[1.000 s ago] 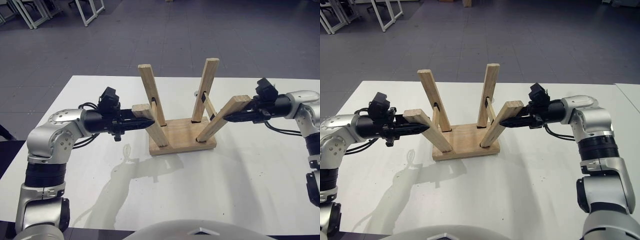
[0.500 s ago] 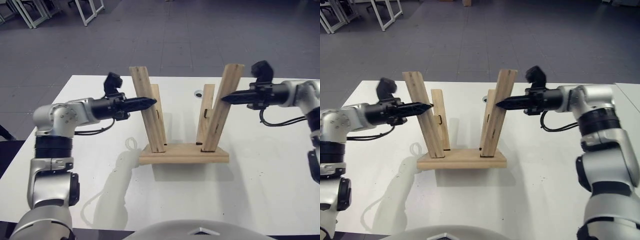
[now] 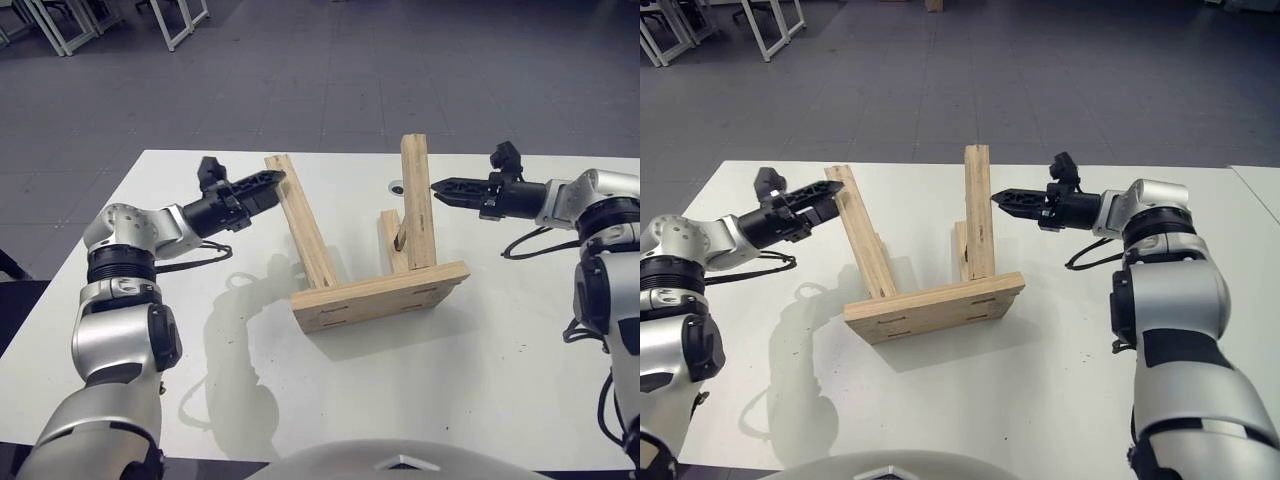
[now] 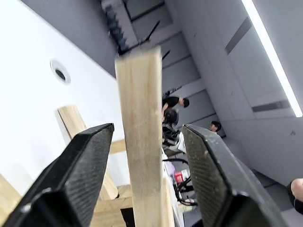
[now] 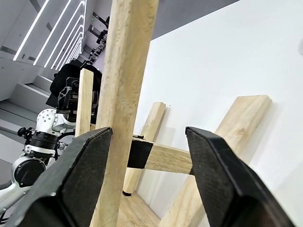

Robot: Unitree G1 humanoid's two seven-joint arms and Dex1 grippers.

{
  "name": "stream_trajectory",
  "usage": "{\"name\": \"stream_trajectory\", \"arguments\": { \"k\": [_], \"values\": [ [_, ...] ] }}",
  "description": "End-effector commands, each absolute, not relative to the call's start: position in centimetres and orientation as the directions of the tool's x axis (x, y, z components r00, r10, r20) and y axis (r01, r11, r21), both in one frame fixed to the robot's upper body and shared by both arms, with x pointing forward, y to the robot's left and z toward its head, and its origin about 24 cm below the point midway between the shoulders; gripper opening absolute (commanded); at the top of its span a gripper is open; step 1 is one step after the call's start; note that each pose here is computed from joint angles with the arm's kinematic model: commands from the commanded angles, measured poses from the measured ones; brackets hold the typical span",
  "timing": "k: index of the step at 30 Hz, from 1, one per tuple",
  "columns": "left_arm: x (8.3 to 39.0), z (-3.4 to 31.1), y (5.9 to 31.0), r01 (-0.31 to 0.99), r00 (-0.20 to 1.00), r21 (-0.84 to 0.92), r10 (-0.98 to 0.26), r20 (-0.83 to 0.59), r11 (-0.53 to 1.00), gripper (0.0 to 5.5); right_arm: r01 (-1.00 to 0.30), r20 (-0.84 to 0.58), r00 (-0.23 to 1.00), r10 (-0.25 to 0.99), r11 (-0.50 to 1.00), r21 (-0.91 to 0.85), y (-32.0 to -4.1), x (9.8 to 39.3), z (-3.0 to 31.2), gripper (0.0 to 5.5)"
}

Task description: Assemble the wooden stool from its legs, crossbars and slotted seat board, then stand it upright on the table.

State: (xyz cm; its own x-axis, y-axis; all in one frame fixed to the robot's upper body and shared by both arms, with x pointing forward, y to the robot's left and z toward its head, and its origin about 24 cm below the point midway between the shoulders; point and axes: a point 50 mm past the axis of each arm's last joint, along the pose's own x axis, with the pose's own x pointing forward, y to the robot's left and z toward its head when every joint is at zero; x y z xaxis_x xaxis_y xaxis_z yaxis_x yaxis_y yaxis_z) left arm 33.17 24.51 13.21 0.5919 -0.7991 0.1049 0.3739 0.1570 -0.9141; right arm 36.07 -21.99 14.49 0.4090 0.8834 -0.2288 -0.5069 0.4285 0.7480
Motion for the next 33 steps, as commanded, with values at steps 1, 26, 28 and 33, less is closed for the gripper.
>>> {"name": "stream_trajectory", "arguments": {
  "k": [1,26,28,33],
  "values": [
    [32.9,14.8,27.2,0.404,0.671,-0.893,-0.728,0.143,0.197,2.67,-0.51,-0.255,0.417,0.872,0.457,0.729,-23.3,35.8,14.8,2.86],
    [19.9,7.8,20.8,0.882,0.415,-0.092,-0.854,-0.315,0.462,3.39,-0.983,-0.544,0.041,0.838,0.133,0.131,-23.5,28.8,9.9,4.21],
    [20.2,7.7,20.4,0.888,0.405,-0.084,-0.856,-0.32,0.452,3.39,-0.987,-0.534,0.033,0.845,0.111,0.115,-22.6,28.9,9.7,4.21],
    [20.5,7.3,20.6,0.893,0.393,-0.079,-0.855,-0.339,0.442,2.85,-0.992,-0.518,-0.009,0.856,0.057,0.111,-21.6,28.8,9.5,3.4]
  ]
}}
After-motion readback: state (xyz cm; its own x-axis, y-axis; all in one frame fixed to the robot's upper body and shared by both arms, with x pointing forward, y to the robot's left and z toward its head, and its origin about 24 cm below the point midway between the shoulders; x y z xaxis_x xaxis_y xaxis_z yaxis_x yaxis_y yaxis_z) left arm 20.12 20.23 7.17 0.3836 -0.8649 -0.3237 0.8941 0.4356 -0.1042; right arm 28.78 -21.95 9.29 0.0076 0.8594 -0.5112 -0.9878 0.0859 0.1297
